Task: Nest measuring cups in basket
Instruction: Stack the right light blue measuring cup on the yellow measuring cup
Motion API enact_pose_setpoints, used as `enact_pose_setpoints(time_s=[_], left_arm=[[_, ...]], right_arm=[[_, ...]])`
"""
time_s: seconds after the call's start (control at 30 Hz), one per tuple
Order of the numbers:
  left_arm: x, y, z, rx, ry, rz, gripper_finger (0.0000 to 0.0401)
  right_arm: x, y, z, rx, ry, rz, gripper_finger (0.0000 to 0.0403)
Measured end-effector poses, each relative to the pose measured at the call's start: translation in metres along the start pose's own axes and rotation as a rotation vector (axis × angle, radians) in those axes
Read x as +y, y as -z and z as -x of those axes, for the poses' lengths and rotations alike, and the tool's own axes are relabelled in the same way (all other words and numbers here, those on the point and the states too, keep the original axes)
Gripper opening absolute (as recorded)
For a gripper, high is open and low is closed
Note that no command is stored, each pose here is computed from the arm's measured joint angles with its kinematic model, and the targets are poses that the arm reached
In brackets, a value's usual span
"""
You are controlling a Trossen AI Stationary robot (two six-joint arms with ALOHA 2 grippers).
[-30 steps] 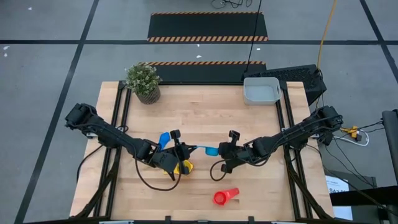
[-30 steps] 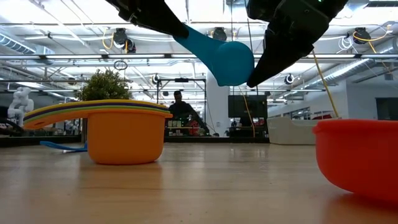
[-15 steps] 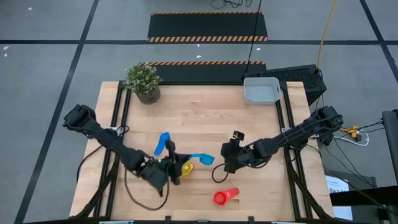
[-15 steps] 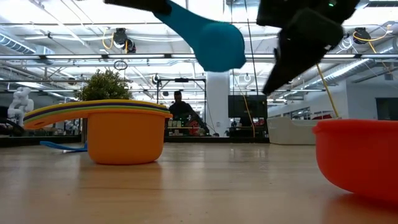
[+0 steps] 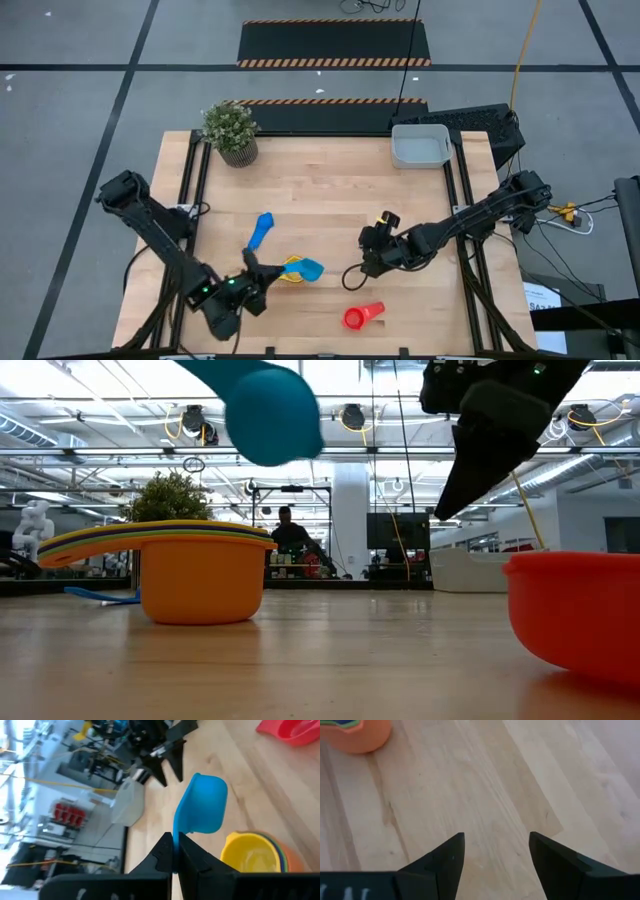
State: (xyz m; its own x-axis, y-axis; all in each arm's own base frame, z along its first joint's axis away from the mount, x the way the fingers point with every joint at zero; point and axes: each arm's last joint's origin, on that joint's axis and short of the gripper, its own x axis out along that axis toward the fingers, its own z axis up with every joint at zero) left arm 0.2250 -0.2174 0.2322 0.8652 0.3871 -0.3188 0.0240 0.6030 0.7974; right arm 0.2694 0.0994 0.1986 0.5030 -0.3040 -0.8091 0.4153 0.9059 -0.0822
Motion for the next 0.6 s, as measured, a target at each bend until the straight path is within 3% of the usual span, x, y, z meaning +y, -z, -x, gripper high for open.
enact_pose_setpoints(time_s=[0.27,0.6], left_arm=[[-0.011,0.002,0.027,-0.036,-0.043,-0.182,0.0006],[-0.014,0.008,0.028,-0.012,-0.038,-0.203,0.0009]], right_arm=[[0.009,0.003,0.005,-0.029,-0.035,-0.032,0.0212],[0.012,0.0,0.005,-0.056,-0.06,-0.005,0.0212]])
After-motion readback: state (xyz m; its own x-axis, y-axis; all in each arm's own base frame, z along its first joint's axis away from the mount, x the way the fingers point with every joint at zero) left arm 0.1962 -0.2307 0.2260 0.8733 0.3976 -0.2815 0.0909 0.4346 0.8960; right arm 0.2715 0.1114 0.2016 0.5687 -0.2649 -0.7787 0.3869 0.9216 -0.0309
